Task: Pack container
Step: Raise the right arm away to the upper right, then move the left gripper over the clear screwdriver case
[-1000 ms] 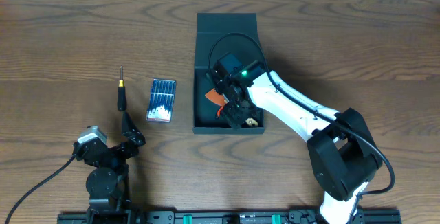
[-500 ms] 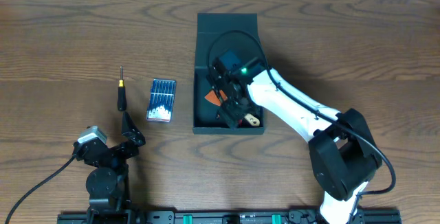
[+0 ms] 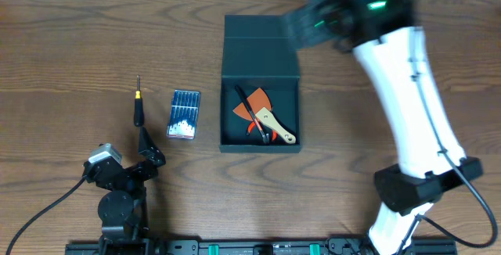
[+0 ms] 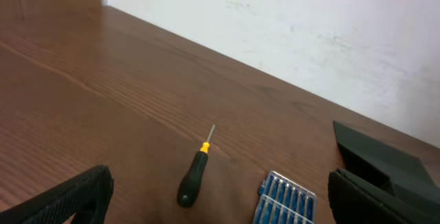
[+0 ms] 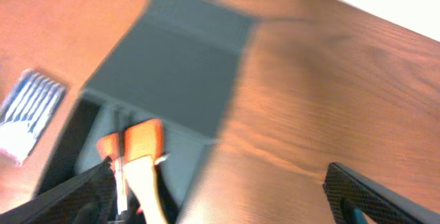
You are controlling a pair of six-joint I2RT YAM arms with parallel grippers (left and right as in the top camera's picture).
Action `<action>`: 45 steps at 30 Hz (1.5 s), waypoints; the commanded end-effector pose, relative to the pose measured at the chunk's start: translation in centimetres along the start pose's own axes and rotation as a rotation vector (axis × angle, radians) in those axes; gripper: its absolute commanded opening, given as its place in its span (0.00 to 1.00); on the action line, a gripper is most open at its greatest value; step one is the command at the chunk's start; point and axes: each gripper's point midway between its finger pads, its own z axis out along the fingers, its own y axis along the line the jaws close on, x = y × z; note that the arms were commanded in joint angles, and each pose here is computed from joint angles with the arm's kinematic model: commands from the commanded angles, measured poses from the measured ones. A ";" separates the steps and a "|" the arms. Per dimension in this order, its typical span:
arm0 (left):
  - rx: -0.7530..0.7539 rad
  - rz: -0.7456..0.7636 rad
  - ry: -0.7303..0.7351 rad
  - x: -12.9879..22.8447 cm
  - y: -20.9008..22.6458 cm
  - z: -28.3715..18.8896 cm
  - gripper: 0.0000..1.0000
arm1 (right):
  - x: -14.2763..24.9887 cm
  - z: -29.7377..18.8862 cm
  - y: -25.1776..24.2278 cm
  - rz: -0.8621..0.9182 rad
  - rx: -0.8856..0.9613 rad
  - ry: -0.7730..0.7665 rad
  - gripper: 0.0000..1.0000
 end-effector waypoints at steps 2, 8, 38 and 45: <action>-0.014 0.025 0.026 1.3 0.5 0.3 0.99 | 0.1 -2.3 -8.2 0.199 0.119 -0.024 0.99; -0.016 0.025 0.025 1.3 0.5 0.3 0.99 | 2.3 -2.2 -13.9 0.338 0.124 0.022 0.99; 0.028 0.284 0.673 -3.8 -5.9 3.1 0.99 | 2.9 -2.4 -16.0 0.379 0.153 0.023 0.99; -0.020 0.292 0.872 -3.7 -7.0 6.8 0.99 | 2.9 -2.4 -16.0 0.379 0.153 0.023 0.99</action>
